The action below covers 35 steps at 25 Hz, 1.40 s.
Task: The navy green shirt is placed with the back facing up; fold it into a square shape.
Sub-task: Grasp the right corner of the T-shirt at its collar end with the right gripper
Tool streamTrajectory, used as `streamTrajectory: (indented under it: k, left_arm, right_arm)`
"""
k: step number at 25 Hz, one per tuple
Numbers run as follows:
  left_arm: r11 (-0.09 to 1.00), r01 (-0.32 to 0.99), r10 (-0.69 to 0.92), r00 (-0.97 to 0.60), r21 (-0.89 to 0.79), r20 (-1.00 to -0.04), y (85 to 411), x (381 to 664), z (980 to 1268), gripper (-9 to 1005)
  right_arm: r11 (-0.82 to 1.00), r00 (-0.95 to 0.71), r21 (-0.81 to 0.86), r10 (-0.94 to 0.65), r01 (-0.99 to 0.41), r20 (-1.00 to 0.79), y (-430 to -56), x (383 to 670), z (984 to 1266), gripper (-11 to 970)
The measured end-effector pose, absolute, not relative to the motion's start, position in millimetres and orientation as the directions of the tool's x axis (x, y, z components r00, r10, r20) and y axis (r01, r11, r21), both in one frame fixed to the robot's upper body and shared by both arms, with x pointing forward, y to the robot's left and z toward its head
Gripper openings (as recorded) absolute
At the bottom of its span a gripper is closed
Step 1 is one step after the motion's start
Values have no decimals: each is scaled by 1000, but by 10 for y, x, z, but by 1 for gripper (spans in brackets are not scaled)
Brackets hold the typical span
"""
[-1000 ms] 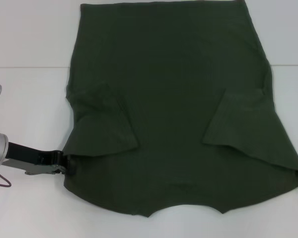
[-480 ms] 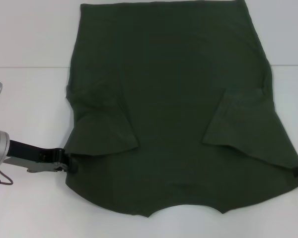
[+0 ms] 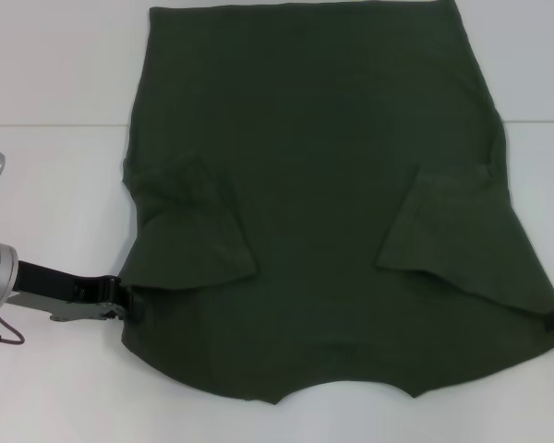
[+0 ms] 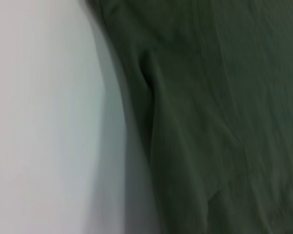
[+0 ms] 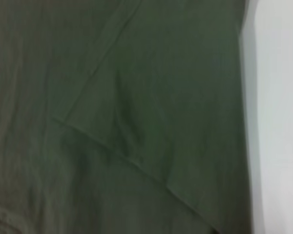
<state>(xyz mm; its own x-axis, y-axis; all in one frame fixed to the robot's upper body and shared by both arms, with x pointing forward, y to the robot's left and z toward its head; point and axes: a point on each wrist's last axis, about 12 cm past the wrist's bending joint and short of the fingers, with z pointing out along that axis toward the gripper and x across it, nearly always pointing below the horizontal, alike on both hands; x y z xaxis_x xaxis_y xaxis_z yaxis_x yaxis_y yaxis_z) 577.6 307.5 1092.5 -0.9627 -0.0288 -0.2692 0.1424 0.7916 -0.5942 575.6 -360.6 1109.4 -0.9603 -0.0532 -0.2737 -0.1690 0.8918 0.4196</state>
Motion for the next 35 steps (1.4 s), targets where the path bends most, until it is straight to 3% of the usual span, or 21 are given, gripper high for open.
streamTrajectory:
  k: [31,35]
  left_arm:
    - [772,173,-13,-958,-612,-287,3043,5788,10963,37]
    - [770,175,-13,-957,-614,-288,3041,5789,10967,37]
  right_arm:
    - [871,-946,422,-130,-253,-299,-3253,5892,11048,684]
    - [870,-945,420,-135,-257,-299,-3248,5899,11046,504]
